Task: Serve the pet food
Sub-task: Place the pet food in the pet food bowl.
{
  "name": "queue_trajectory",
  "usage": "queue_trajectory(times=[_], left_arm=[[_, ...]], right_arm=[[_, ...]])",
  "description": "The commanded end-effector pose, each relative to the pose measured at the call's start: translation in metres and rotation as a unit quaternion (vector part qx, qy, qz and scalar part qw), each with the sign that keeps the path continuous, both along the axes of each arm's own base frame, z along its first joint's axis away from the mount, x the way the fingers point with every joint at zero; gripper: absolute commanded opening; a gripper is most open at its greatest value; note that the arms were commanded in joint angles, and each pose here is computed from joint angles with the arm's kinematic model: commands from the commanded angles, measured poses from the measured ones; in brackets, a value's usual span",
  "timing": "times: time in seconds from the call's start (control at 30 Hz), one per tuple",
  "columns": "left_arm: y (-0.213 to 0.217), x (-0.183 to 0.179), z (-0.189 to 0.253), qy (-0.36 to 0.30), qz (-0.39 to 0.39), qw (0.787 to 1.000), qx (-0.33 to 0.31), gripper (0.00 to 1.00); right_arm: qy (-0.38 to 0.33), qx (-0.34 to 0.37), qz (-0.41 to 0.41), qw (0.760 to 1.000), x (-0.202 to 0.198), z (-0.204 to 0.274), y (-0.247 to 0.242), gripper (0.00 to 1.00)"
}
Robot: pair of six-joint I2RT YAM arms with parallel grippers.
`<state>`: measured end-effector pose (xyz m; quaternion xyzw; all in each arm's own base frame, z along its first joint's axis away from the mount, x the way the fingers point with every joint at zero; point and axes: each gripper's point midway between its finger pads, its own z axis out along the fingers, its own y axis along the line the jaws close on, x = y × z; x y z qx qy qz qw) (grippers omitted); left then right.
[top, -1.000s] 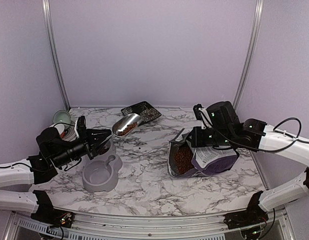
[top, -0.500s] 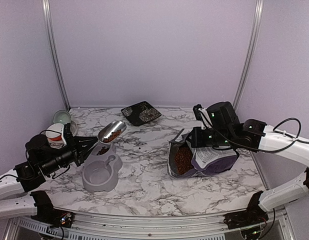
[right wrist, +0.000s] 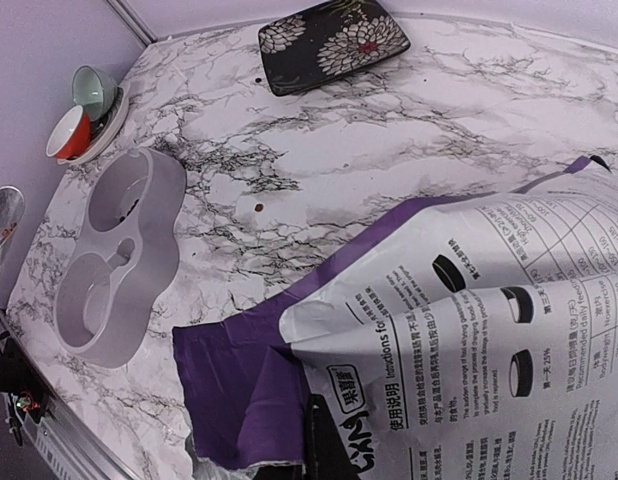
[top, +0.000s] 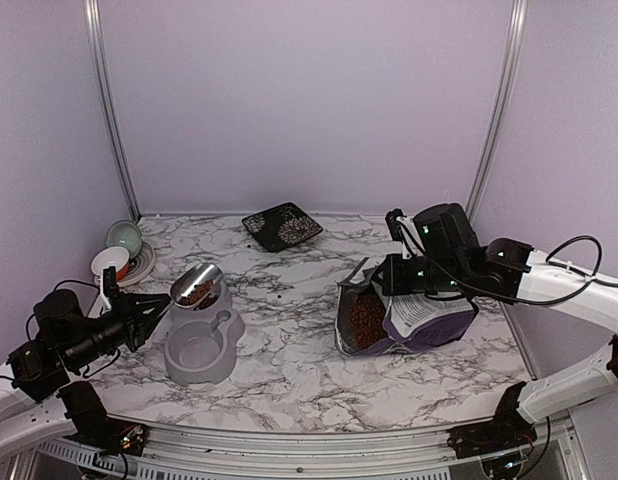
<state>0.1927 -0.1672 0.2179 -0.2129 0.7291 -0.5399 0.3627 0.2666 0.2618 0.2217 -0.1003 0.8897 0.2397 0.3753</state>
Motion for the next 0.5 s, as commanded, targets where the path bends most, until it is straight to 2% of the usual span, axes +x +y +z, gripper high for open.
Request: queue_trajectory(times=[0.0,0.47], left_arm=[[0.015,-0.002,-0.017,0.014,0.023,0.999,0.028,0.00],[0.027,-0.013,-0.037,0.040,0.031,0.998,0.045,0.00]], right_arm=[[-0.022,-0.001,-0.032,0.999,0.015,0.011,-0.012,0.00],[-0.020,-0.003,-0.032,0.999,0.014,0.011,-0.013,0.00]])
